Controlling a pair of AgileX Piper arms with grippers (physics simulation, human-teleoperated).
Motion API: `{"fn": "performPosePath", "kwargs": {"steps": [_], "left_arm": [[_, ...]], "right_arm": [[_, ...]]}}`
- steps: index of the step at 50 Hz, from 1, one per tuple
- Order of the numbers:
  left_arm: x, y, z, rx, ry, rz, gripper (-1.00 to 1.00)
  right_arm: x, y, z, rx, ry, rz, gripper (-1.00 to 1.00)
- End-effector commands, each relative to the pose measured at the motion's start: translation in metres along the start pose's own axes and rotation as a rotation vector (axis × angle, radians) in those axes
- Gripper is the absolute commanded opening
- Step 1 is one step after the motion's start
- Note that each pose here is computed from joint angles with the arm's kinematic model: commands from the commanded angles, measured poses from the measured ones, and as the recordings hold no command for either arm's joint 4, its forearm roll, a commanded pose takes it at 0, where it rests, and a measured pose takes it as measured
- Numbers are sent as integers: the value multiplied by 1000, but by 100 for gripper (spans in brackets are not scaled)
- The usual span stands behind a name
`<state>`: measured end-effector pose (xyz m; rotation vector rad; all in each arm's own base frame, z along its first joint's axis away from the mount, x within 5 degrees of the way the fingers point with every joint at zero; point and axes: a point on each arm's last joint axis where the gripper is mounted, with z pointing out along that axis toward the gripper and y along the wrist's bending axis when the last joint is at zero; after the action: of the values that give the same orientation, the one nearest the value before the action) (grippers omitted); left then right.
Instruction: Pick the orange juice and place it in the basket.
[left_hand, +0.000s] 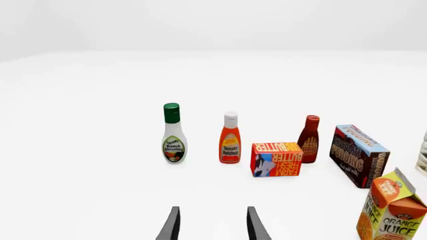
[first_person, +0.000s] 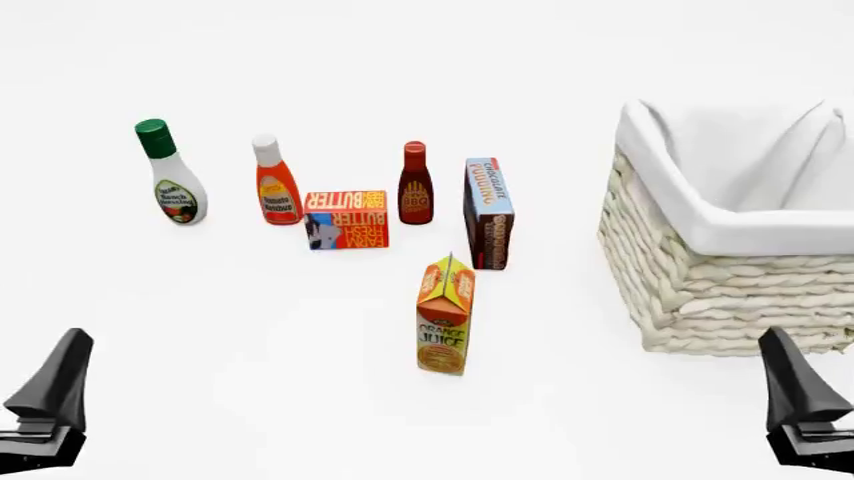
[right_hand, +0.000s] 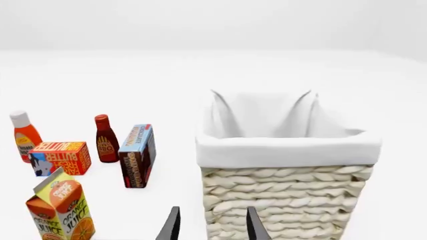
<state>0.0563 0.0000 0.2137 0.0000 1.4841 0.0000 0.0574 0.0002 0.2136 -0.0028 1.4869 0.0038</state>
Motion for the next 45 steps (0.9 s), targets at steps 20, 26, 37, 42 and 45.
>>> {"fn": "performPosePath", "kwargs": {"steps": [20,26,37,42,45], "left_arm": [[-1,0,1,0,0,0,100],[-1,0,1,0,1,0,100],[-1,0,1,0,1,0,100],[-1,0,2,0,1,0,100],[-1,0,2,0,1,0,100]], "right_arm": [[-1,4,7,-55,47,45,100],[-3,9,17,-117,84,73,100],[-2,17,32,-182,130,98,100],[-4,23,40,-227,157,94,100],[-6,25,43,-243,164,98,100]]}}
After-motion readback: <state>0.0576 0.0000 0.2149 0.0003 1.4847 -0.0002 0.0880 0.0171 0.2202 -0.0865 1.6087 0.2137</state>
